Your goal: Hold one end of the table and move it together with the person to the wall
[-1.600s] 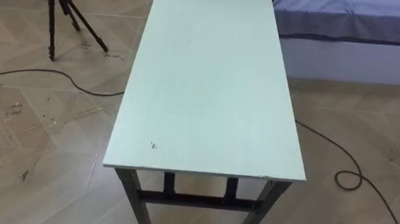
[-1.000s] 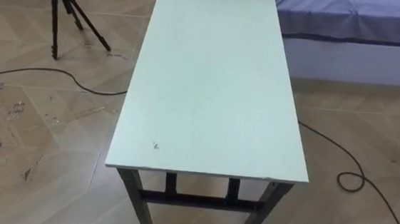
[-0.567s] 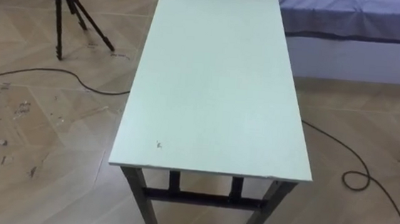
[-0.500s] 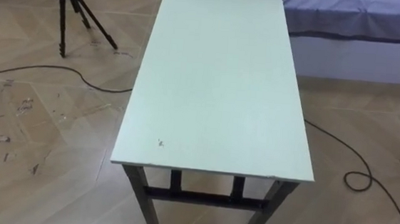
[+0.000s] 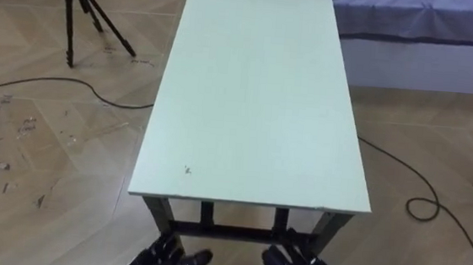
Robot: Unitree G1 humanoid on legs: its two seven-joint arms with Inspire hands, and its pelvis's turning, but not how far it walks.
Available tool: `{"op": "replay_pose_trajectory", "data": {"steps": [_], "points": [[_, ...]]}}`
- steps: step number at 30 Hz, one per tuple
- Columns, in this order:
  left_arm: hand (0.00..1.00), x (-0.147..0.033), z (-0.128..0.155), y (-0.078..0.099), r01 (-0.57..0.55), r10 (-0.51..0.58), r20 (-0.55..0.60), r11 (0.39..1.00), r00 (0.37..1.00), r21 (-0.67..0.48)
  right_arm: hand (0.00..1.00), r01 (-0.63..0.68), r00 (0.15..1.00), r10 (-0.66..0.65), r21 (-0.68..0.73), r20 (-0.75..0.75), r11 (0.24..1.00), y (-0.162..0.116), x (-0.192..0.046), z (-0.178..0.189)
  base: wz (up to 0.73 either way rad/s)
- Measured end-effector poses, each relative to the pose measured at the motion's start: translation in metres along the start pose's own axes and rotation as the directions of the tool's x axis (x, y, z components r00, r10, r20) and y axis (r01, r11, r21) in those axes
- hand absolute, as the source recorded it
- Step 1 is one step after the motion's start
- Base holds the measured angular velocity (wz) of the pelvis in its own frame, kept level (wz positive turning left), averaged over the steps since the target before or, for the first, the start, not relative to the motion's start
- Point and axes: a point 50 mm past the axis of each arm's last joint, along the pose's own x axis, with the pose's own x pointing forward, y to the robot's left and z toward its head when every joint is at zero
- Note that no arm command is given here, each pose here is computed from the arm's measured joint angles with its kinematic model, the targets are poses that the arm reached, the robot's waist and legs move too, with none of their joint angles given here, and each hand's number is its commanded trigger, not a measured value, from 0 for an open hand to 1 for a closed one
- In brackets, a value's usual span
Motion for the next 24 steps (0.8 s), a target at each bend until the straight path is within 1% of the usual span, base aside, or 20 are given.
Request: {"op": "replay_pose_trajectory", "data": {"steps": [2, 3, 5, 6, 7, 14, 16, 19, 24], "points": [[0.00, 0.001, 0.006, -0.017, 0.090, -0.089, 0.021, 0.995, 0.996, -0.052, 0.00, -0.069, 0.997, 0.069, 0.040, 0.018, 0.997, 0.012, 0.003, 0.005, 0.07], [0.00, 0.001, 0.007, -0.021, 0.109, -0.108, 0.025, 0.992, 0.994, -0.059, 0.00, -0.086, 0.996, 0.085, 0.045, 0.023, 0.995, 0.015, 0.004, 0.007, 0.13], [0.00, 0.001, 0.012, -0.034, 0.174, -0.172, 0.038, 0.982, 0.984, -0.066, 0.00, -0.149, 0.988, 0.147, 0.053, 0.043, 0.987, 0.027, 0.006, 0.011, 0.11], [0.00, 0.001, 0.013, -0.036, 0.187, -0.185, 0.042, 0.981, 0.982, -0.060, 0.00, -0.166, 0.986, 0.163, 0.052, 0.045, 0.985, 0.031, 0.007, 0.011, 0.07], [0.00, 0.000, 0.014, -0.038, 0.195, -0.193, 0.034, 0.979, 0.981, -0.057, 0.00, -0.179, 0.983, 0.177, 0.053, 0.041, 0.982, 0.034, 0.008, 0.011, 0.05], [0.00, -0.001, 0.014, -0.040, 0.201, -0.200, 0.024, 0.978, 0.980, -0.062, 0.00, -0.183, 0.983, 0.182, 0.030, 0.023, 0.983, 0.033, 0.007, 0.012, 0.00], [0.00, 0.000, 0.016, -0.040, 0.200, -0.199, 0.026, 0.976, 0.980, -0.085, 0.00, -0.185, 0.983, 0.184, 0.027, 0.023, 0.982, 0.034, 0.008, 0.014, 0.00], [0.00, 0.002, 0.019, -0.043, 0.190, -0.188, 0.027, 0.978, 0.982, -0.089, 0.00, -0.189, 0.982, 0.188, 0.021, 0.020, 0.982, 0.035, 0.010, 0.016, 0.00], [0.00, 0.005, 0.023, -0.045, 0.198, -0.194, 0.042, 0.968, 0.980, -0.157, 0.00, -0.181, 0.983, 0.181, 0.016, 0.023, 0.983, 0.038, 0.013, 0.022, -0.01]]}}
